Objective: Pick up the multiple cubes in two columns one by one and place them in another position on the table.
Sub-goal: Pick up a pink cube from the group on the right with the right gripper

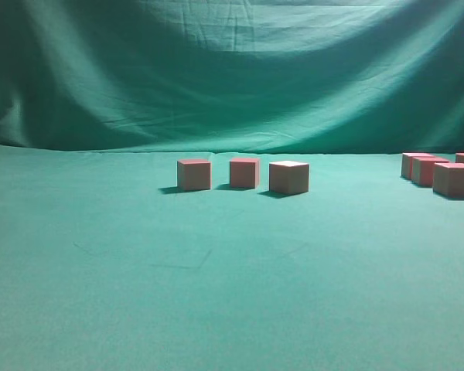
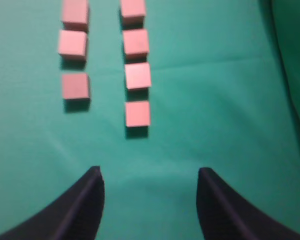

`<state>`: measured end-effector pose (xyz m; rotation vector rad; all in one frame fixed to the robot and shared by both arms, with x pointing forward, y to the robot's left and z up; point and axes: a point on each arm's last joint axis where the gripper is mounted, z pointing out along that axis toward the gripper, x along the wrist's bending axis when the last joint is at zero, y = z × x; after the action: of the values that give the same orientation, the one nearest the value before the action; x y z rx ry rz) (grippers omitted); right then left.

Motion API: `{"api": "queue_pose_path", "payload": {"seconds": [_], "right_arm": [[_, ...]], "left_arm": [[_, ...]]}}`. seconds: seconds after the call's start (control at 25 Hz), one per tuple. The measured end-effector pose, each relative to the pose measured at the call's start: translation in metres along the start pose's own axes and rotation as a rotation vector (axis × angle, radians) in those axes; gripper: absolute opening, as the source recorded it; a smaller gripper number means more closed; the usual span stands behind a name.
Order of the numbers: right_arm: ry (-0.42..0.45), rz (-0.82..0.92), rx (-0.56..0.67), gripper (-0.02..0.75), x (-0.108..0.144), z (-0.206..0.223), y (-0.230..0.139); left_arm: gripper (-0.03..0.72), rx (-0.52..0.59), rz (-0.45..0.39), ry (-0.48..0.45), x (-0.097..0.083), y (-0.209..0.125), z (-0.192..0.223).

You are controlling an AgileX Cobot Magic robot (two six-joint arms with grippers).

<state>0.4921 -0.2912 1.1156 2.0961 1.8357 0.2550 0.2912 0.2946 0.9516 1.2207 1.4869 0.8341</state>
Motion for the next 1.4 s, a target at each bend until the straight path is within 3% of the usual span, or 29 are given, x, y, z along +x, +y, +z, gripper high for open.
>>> {"api": "queue_pose_path", "payload": {"seconds": [0.16, 0.36, 0.6, 0.64, 0.72, 0.76, 1.4], "right_arm": [[0.016, 0.076, 0.08, 0.379, -0.013, 0.045, -0.029], [0.094, 0.061, 0.125, 0.379, -0.004, 0.085, -0.051], [0.142, -0.005, 0.058, 0.379, 0.003, 0.104, -0.04], [0.145, -0.018, 0.046, 0.426, 0.004, 0.107, -0.038], [0.147, -0.041, 0.013, 0.432, 0.005, 0.114, -0.033], [0.148, -0.046, 0.004, 0.487, 0.006, 0.116, -0.031], [0.142, -0.053, 0.044, 0.487, 0.017, 0.18, -0.005]], "left_arm": [[0.0, 0.0, 0.0, 0.0, 0.0, 0.0, 0.0], [0.0, 0.0, 0.0, 0.0, 0.0, 0.0, 0.0], [0.0, 0.0, 0.0, 0.0, 0.0, 0.0, 0.0], [0.0, 0.0, 0.0, 0.0, 0.0, 0.0, 0.0], [0.0, 0.0, 0.0, 0.0, 0.0, 0.0, 0.0], [0.0, 0.0, 0.0, 0.0, 0.0, 0.0, 0.0], [0.0, 0.0, 0.0, 0.0, 0.0, 0.0, 0.0]]}}
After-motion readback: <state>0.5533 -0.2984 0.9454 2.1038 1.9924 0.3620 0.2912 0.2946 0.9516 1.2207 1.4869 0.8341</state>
